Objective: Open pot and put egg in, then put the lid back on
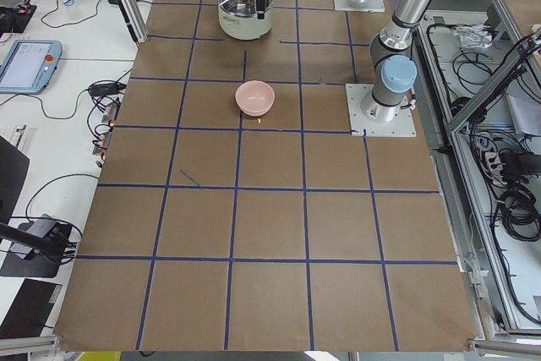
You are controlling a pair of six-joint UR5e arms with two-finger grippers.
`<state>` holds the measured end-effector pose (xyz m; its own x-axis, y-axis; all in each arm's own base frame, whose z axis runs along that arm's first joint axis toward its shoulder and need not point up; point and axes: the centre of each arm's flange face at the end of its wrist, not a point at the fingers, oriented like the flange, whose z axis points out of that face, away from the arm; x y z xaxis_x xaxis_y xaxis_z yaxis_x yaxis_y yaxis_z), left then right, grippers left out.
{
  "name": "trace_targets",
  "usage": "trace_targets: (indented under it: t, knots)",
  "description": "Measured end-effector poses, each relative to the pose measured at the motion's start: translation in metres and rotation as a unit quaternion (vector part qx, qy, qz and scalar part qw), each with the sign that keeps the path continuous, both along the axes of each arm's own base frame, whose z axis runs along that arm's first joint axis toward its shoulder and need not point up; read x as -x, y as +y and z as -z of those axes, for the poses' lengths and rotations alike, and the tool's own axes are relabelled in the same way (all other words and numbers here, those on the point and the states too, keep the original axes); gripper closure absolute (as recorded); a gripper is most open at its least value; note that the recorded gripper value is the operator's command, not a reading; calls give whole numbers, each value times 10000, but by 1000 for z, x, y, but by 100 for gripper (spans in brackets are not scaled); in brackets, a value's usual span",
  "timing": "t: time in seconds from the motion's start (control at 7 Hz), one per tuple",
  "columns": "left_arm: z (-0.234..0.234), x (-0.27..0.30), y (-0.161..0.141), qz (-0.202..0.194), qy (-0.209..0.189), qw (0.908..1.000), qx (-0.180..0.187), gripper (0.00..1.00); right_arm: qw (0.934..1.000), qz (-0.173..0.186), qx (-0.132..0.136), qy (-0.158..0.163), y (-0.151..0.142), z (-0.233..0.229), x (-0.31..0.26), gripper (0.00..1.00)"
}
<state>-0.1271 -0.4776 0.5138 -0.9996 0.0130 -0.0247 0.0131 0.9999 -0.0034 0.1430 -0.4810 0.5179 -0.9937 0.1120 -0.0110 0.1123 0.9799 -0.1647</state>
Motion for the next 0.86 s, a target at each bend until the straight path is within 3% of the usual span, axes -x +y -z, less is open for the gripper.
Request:
trace_targets:
  t: [0.86]
  knots:
    - [-3,-1,1,-41,-4,10000,32,0,10000,1,-70,-10,5,-1,-2,0]
